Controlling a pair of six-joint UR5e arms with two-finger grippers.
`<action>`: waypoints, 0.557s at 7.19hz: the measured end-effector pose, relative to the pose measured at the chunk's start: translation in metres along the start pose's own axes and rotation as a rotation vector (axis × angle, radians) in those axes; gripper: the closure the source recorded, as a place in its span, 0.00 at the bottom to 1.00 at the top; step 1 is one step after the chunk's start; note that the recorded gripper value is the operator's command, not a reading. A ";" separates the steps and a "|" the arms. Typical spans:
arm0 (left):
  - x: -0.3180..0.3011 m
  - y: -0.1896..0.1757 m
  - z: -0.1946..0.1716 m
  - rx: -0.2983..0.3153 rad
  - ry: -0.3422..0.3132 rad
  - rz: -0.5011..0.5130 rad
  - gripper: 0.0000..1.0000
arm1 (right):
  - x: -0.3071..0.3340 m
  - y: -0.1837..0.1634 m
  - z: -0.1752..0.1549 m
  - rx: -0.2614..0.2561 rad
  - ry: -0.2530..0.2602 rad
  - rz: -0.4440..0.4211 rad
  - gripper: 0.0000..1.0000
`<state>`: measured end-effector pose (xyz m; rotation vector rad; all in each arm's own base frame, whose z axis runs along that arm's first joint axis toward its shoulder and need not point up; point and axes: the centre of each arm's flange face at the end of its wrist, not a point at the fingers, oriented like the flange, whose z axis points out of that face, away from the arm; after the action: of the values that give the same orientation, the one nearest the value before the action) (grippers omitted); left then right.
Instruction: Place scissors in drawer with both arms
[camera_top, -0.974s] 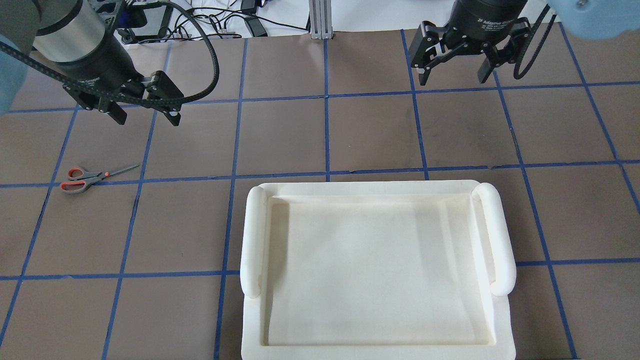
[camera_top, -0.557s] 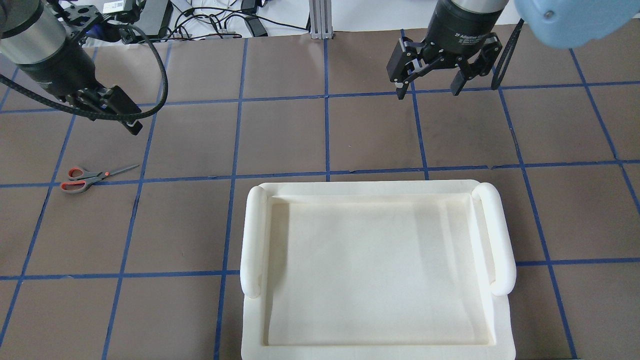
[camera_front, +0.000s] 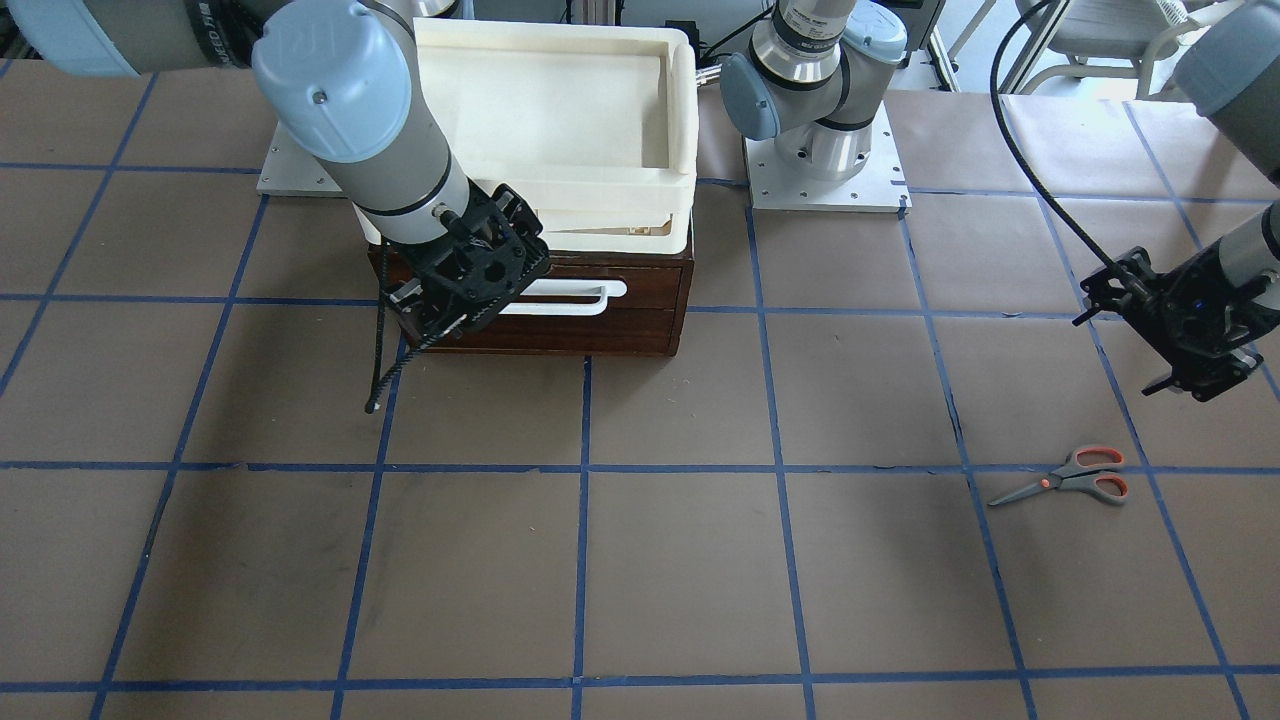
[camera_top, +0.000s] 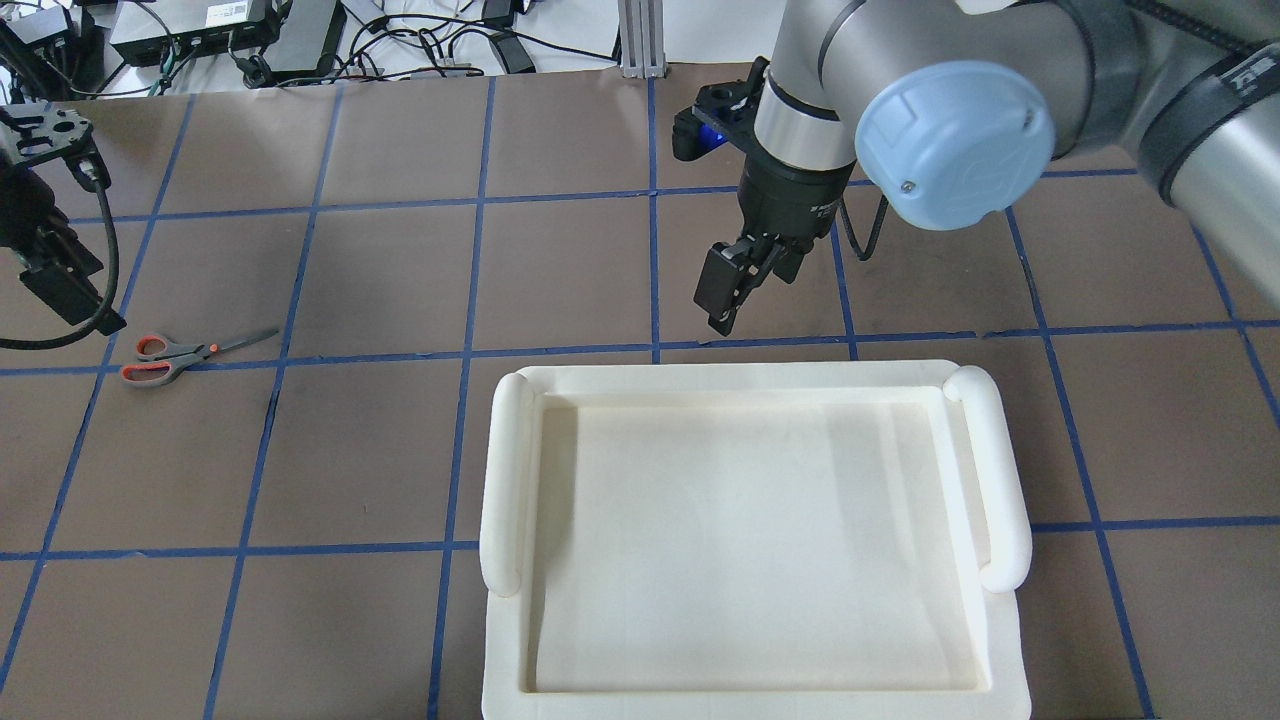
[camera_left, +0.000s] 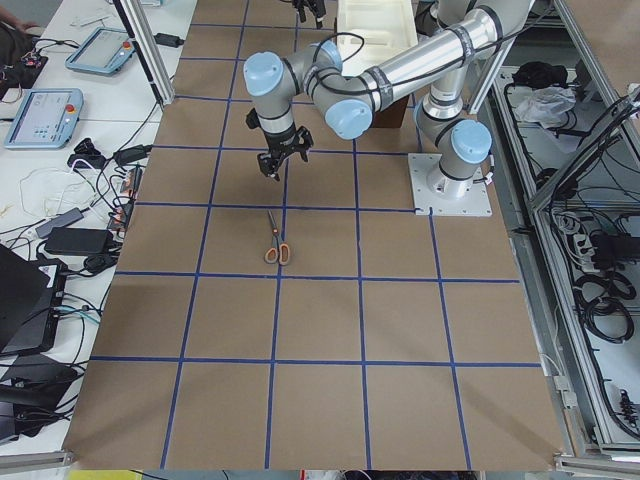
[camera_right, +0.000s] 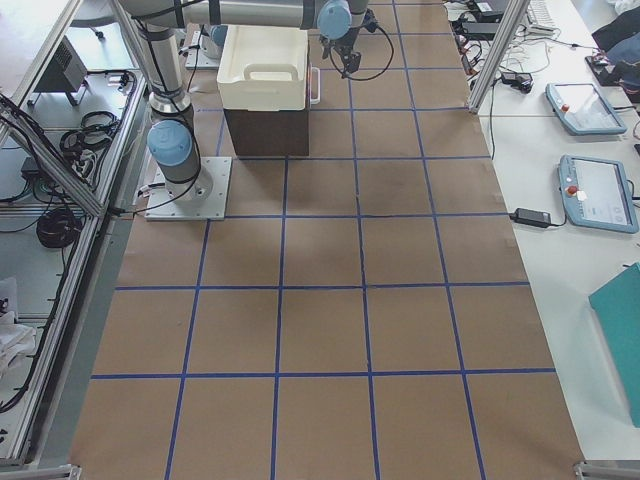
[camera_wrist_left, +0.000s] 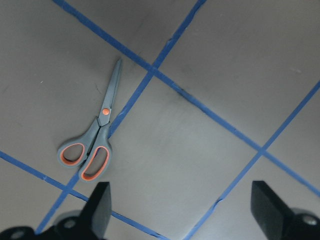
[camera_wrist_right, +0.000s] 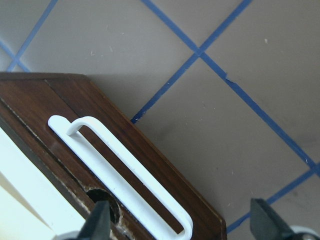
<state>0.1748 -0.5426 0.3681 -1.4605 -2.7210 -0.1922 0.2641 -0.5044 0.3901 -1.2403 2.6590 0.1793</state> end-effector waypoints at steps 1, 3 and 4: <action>-0.020 0.016 0.030 -0.006 -0.025 0.046 0.03 | 0.000 -0.008 0.017 -0.019 -0.015 -0.159 0.00; -0.049 0.027 0.082 -0.008 -0.086 0.113 0.13 | 0.005 -0.016 0.038 -0.040 -0.041 -0.439 0.00; -0.060 0.027 0.101 0.002 -0.102 0.172 0.12 | 0.008 -0.022 0.048 -0.040 -0.044 -0.534 0.00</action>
<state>0.2326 -0.5638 0.2644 -1.7392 -2.6505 -0.1114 0.2820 -0.5155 0.3407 -1.8733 2.1960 0.1710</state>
